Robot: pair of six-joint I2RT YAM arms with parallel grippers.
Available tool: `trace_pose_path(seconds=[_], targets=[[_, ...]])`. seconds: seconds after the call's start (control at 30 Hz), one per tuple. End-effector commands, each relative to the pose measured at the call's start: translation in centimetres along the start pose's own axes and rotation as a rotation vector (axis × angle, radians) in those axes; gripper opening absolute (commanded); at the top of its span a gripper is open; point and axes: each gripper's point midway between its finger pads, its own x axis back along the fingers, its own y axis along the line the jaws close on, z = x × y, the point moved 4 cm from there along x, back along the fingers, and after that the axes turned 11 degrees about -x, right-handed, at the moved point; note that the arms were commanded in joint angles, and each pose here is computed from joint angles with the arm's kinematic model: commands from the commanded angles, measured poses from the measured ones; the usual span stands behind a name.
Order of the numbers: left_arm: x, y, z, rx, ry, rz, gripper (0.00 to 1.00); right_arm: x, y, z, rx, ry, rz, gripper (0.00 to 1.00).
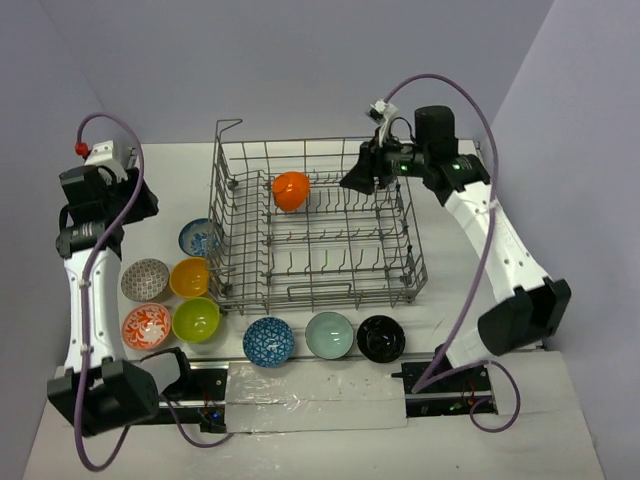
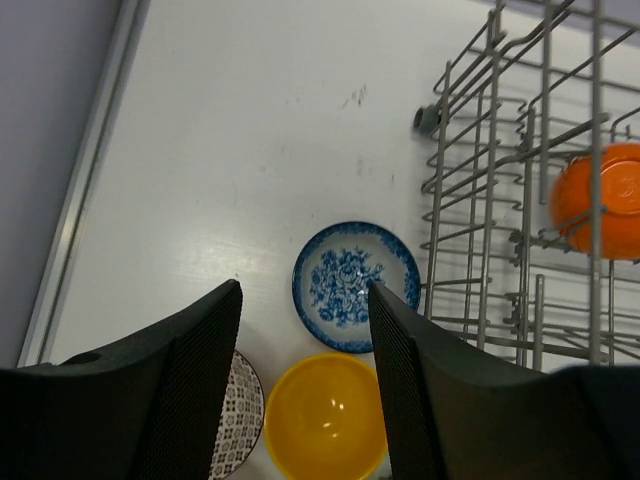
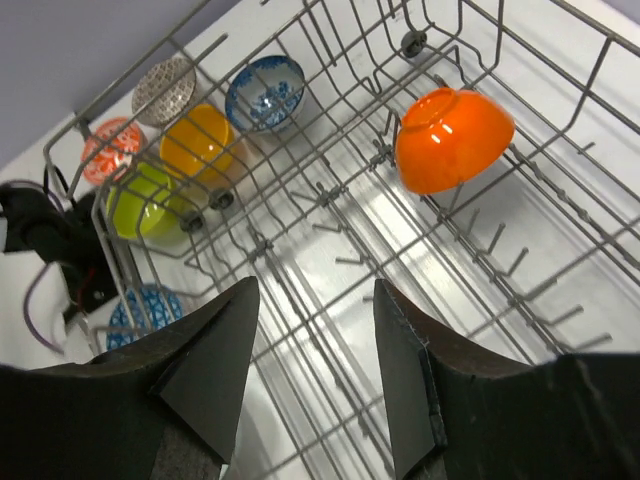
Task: Load the bowls into the dish rack
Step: Pick up the bowl from the corner of the board.
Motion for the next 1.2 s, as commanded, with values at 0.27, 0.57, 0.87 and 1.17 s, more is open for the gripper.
trace_pose_path(seconds=[0.27, 0.57, 0.87, 1.17], targets=[[-4.0, 0.8, 1.0, -0.047, 0.125, 0.036, 0.53, 5.3, 2.3, 2.6, 0.207, -0.028, 0.12, 0.6], [-7.5, 0.4, 5.9, -0.081, 0.259, 0.039, 0.51, 5.1, 1.0, 4.2, 0.227, -0.009, 0.164, 0.6], [-10.2, -0.8, 8.0, -0.108, 0.353, 0.054, 0.48, 5.4, 0.6, 4.8, 0.244, -0.014, 0.183, 0.6], [-11.4, -1.5, 9.6, -0.17, 0.407, 0.066, 0.48, 5.2, -0.2, 5.2, 0.243, 0.003, 0.206, 0.6]])
